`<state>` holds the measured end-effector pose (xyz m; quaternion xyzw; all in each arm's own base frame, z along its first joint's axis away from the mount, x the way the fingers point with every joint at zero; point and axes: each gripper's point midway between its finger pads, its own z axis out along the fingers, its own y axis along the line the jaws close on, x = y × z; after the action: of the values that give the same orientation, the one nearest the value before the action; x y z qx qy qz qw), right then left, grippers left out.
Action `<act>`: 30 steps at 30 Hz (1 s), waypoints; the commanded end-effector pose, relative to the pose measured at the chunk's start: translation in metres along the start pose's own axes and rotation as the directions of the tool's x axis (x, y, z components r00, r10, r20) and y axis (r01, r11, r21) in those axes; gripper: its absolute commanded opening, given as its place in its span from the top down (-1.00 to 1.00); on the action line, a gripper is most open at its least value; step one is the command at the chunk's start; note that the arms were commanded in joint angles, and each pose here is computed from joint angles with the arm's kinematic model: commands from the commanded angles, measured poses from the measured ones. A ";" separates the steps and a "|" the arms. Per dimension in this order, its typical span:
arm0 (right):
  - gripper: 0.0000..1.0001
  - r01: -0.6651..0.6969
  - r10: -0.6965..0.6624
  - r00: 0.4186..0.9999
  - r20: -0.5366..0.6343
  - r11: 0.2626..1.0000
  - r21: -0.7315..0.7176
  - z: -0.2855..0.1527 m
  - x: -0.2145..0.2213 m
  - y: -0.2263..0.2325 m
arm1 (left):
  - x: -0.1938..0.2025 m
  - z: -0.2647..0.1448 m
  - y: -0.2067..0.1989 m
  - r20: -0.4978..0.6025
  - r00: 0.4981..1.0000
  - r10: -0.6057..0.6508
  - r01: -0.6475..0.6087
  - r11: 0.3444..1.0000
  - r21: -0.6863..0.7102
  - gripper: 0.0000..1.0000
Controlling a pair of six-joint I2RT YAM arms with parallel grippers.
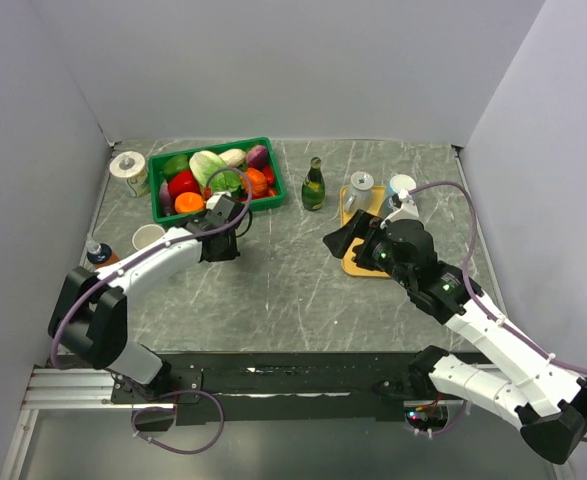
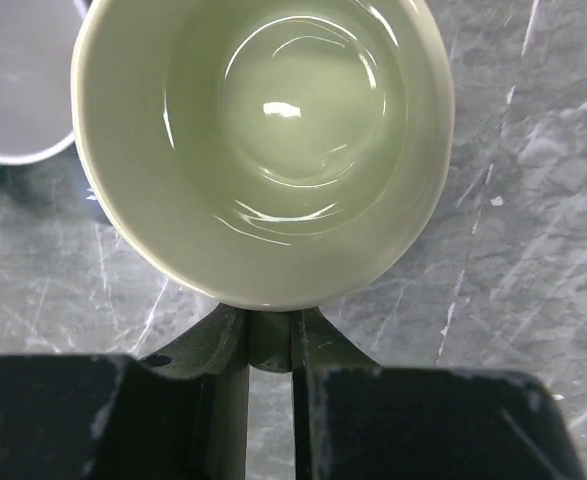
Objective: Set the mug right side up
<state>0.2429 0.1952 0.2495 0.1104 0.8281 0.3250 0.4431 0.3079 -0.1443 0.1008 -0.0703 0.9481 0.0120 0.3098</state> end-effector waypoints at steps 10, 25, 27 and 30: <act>-0.99 -0.031 0.030 0.999 0.020 0.999 0.011 -0.001 -0.015 -0.011 | -0.021 0.033 -0.011 0.019 1.000 0.023 -0.023 1.000 0.011 0.98; -0.99 -0.045 0.045 0.999 -0.002 0.997 0.069 0.001 -0.013 -0.030 | -0.028 0.028 -0.017 0.040 0.999 0.008 -0.010 0.998 0.057 -0.41; -0.99 -0.044 0.045 0.999 -0.002 0.996 0.076 0.000 -0.012 -0.032 | -0.035 0.019 -0.020 0.055 0.998 0.003 -0.008 0.997 0.080 -0.48; -0.99 -0.011 0.011 1.000 -0.003 0.993 0.116 0.000 -0.014 -0.039 | -0.044 0.002 -0.020 0.082 0.997 -0.003 -0.005 0.994 0.108 -0.59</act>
<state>0.2533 0.1675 0.2333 0.1458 0.8414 0.3032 0.4229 0.3374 -0.1499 0.0762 -0.0519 0.9524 0.0074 0.3002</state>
